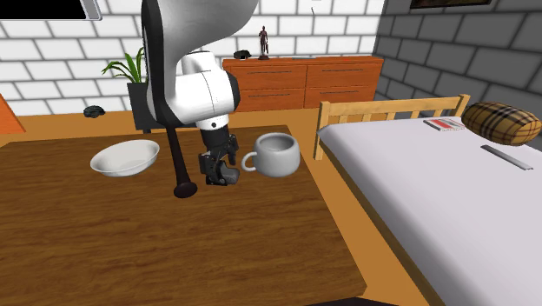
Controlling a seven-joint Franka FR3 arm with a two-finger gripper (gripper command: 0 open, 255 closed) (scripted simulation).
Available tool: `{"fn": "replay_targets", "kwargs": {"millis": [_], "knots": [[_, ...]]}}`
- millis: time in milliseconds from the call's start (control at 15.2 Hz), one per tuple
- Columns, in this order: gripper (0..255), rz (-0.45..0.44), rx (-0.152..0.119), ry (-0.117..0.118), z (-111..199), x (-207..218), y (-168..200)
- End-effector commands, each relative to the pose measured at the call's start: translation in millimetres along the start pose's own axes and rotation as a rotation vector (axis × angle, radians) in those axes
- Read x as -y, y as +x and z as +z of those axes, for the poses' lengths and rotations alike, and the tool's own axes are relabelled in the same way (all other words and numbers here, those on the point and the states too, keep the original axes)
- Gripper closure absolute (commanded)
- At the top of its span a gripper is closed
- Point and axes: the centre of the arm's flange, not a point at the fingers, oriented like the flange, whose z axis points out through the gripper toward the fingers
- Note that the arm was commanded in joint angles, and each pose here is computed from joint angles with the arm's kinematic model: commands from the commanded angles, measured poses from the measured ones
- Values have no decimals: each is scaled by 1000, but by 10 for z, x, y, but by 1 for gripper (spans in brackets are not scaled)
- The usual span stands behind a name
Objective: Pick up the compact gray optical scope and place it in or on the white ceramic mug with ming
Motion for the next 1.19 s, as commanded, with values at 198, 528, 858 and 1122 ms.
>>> {"fn": "replay_targets", "kwargs": {"millis": [198,528,858,1122], "knots": [[255,0,0,0,1,0,0],[255,0,0,0,1,0,-1],[255,0,0,0,-157,-2,-12],[255,0,0,0,-368,-5,-28]]}}
